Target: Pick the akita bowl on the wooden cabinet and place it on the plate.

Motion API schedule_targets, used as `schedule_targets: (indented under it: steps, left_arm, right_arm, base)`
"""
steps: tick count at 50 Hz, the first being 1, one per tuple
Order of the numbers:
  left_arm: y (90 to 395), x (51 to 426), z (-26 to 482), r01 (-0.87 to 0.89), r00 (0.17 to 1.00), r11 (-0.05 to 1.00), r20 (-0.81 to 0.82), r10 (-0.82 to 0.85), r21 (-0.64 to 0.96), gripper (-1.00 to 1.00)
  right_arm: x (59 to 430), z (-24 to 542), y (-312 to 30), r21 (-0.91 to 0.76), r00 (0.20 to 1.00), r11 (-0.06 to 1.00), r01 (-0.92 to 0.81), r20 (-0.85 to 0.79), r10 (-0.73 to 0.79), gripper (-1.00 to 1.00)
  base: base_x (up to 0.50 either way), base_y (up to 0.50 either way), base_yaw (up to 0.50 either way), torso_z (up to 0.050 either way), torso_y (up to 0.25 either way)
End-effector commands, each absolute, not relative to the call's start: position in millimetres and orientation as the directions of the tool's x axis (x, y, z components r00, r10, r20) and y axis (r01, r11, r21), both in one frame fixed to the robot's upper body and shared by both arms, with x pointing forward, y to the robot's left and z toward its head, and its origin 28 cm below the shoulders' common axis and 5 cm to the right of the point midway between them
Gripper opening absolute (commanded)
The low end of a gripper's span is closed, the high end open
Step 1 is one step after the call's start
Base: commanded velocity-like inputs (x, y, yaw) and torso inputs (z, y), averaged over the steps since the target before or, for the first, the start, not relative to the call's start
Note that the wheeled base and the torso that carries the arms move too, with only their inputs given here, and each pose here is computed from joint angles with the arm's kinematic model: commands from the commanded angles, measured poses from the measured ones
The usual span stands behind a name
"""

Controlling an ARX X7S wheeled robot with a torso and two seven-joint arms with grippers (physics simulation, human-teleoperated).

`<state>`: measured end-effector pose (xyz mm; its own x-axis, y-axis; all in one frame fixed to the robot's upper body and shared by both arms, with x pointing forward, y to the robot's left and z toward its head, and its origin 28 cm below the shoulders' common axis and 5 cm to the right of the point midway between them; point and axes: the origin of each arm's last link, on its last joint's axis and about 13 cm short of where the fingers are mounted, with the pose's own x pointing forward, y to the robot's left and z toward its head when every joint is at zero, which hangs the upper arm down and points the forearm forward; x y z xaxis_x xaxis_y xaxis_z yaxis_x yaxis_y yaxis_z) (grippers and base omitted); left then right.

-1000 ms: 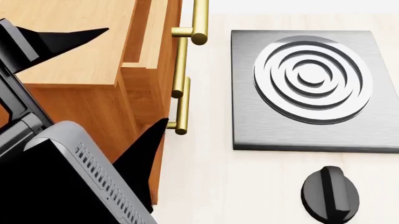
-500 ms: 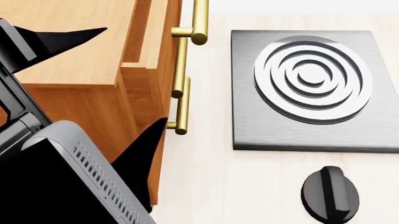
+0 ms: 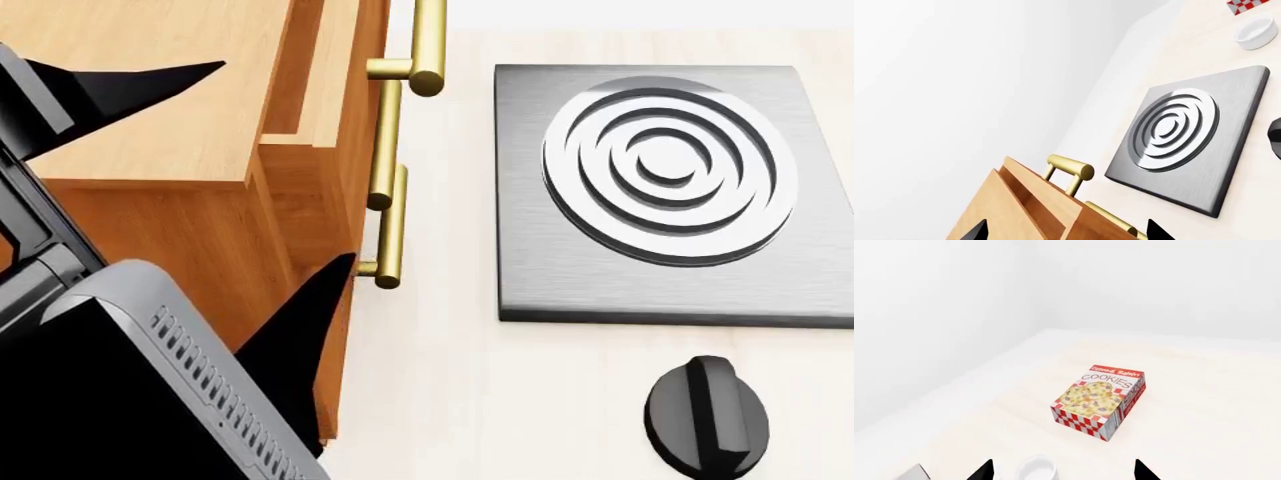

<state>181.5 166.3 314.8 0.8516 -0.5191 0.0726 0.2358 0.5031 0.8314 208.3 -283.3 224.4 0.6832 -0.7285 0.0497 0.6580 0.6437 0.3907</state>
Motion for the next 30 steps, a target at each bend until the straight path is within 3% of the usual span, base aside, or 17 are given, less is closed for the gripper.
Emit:
schedule_targets:
  steps: [1, 30]
  left_arm:
    - [166, 182, 315, 0.235, 0.852, 0.504, 0.074, -0.519, 0.831, 1.0]
    - [167, 181, 314, 0.236, 0.851, 0.509, 0.077, -0.519, 0.828, 1.0]
  right_arm:
    - [207, 251, -269, 0.387, 0.718, 0.707, 0.592, 0.143, -0.681, 1.0]
    - [188, 317, -225, 0.353, 0.786, 0.862, 0.365, 0.379, -0.488, 1.0]
  base:
    - [0.0, 0.0, 0.0, 0.0, 0.0]
    - [0.0, 0.0, 0.0, 0.0, 0.0]
